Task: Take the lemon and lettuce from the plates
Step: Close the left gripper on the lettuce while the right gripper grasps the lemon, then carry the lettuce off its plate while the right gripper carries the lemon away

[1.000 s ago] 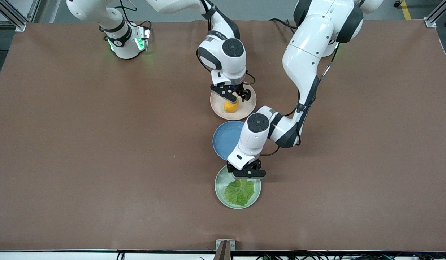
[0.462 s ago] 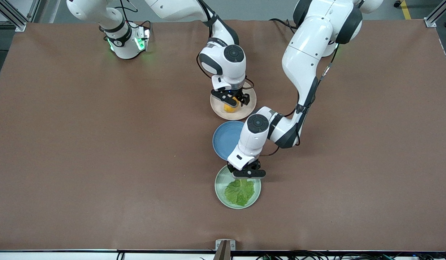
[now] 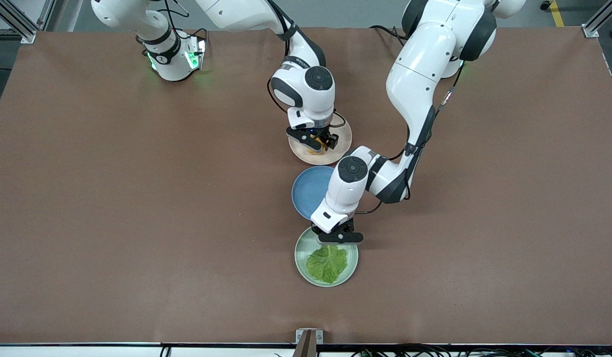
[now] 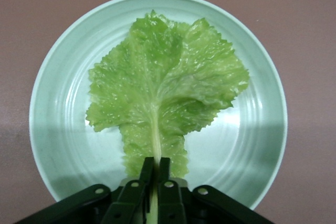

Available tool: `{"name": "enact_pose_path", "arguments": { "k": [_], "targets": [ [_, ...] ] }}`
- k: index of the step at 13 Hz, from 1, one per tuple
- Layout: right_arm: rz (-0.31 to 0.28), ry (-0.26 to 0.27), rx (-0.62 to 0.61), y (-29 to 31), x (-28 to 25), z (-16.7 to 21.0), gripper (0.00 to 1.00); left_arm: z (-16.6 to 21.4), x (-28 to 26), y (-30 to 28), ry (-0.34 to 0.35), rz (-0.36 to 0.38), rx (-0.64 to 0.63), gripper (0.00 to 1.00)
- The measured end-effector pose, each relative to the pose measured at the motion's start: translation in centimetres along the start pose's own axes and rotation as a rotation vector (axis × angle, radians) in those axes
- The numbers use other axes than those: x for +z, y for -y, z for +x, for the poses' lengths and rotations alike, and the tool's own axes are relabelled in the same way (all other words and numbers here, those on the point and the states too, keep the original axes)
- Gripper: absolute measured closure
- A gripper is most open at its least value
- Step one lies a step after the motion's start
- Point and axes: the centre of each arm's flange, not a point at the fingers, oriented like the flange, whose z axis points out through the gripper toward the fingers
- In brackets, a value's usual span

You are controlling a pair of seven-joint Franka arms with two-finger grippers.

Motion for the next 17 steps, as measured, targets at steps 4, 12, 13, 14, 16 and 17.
{"name": "enact_pose_path", "arguments": {
  "k": [4,12,13,14,16,17],
  "targets": [
    [0.002,-0.001,0.004,0.1,-0.1,0.3,0.37,0.8,-1.5,-0.4,-0.004,-0.001,-0.002,0.96],
    [-0.021,-0.002,-0.159,-0.3,-6.1,10.2,0.37,10.1,-15.8,6.7,0.032,0.083,-0.035,0.96],
    [-0.017,-0.002,-0.203,-1.0,-7.2,12.6,0.37,11.0,-16.7,9.6,0.052,0.105,-0.039,0.96],
    [-0.015,-0.002,-0.243,-1.9,-7.9,15.2,0.37,11.3,-16.9,12.4,0.073,0.124,-0.041,0.96],
    [-0.024,0.003,-0.326,-4.6,-8.3,20.6,0.37,10.6,-15.2,18.2,0.143,0.168,-0.036,0.96],
    [-0.034,0.009,-0.363,-6.2,-7.9,23.4,0.37,9.8,-13.5,21.1,0.189,0.189,-0.032,0.96]
  ]
}}
